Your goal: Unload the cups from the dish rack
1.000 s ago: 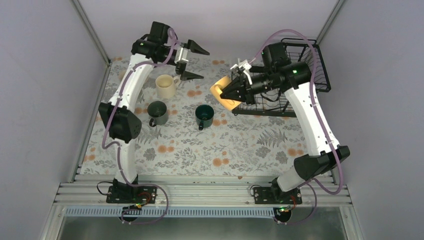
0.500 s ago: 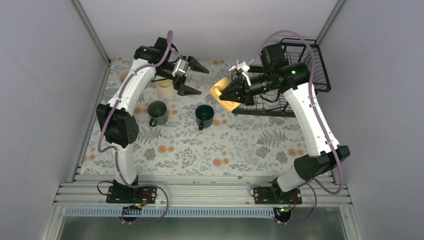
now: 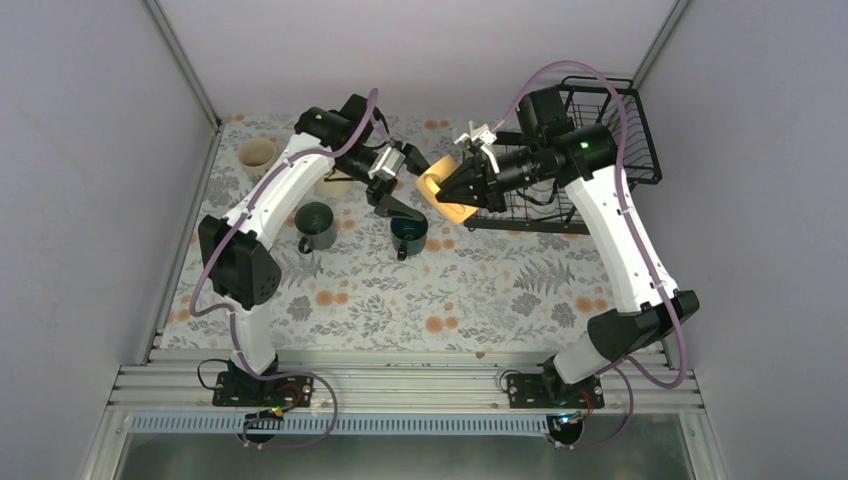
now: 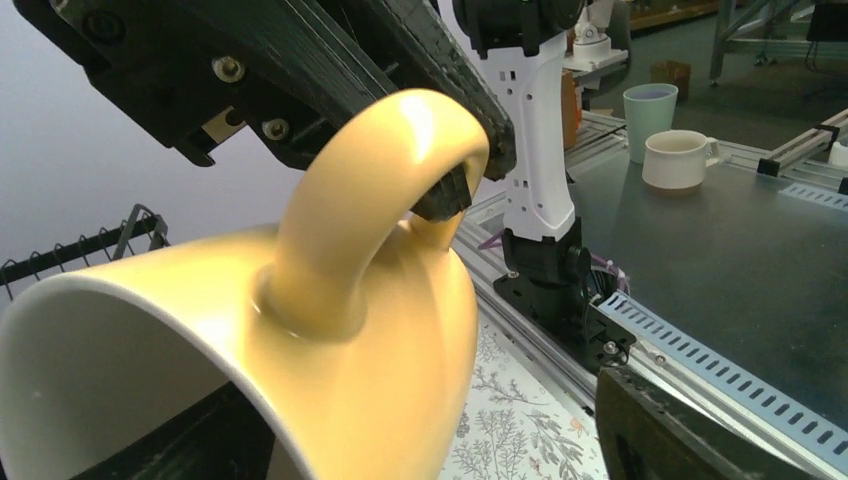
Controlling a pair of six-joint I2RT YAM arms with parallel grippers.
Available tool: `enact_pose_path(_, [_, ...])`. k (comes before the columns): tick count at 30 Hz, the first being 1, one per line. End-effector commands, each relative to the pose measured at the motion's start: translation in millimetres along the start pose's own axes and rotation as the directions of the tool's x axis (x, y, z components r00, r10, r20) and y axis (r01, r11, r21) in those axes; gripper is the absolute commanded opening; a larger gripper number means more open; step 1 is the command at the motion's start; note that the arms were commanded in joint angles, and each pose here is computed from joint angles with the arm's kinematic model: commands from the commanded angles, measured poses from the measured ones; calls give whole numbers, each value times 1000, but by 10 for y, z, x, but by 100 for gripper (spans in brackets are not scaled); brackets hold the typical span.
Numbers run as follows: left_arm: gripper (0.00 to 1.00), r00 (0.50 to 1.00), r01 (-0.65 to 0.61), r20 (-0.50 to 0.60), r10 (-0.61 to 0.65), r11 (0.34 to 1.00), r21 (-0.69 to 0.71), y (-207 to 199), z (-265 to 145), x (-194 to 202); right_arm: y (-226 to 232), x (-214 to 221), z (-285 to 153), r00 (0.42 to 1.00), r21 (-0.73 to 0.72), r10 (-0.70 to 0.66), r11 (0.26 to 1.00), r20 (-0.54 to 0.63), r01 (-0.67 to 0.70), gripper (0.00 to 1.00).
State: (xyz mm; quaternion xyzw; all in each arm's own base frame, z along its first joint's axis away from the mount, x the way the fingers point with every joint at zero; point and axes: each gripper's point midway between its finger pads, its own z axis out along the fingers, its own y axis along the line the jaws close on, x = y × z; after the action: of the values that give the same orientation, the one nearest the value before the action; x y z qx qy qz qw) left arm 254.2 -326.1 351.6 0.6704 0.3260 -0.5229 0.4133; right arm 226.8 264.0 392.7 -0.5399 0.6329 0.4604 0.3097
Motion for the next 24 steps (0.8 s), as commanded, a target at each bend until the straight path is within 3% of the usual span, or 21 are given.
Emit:
enact_pose_path(1, [77,1000,-14,15,14,1000,11,-4,41,-13,165,-194,-40,994,-27,-99,995,55,101,3])
enact_pose_path(4, [71,1000,-15,18,15,1000,10,24,38,-51,214,-190,-47,993,-29,-103,994,57,105,3])
enact_pose_path(10, [40,999,-8,42,8,1000,10,54,33,-123,237,-113,-31,995,-31,-93,995,44,94,3])
enact_pose_path(14, [37,999,-12,43,12,1000,11,68,39,-132,243,-109,-33,994,-29,-101,994,44,102,3])
enact_pose_path(21, [20,999,-7,34,7,1000,12,74,45,-126,223,-121,-33,993,-23,-111,993,41,112,3])
enact_pose_path(24, [17,999,-3,34,2,1000,12,76,45,-125,215,-126,-27,993,-23,-112,993,41,113,3])
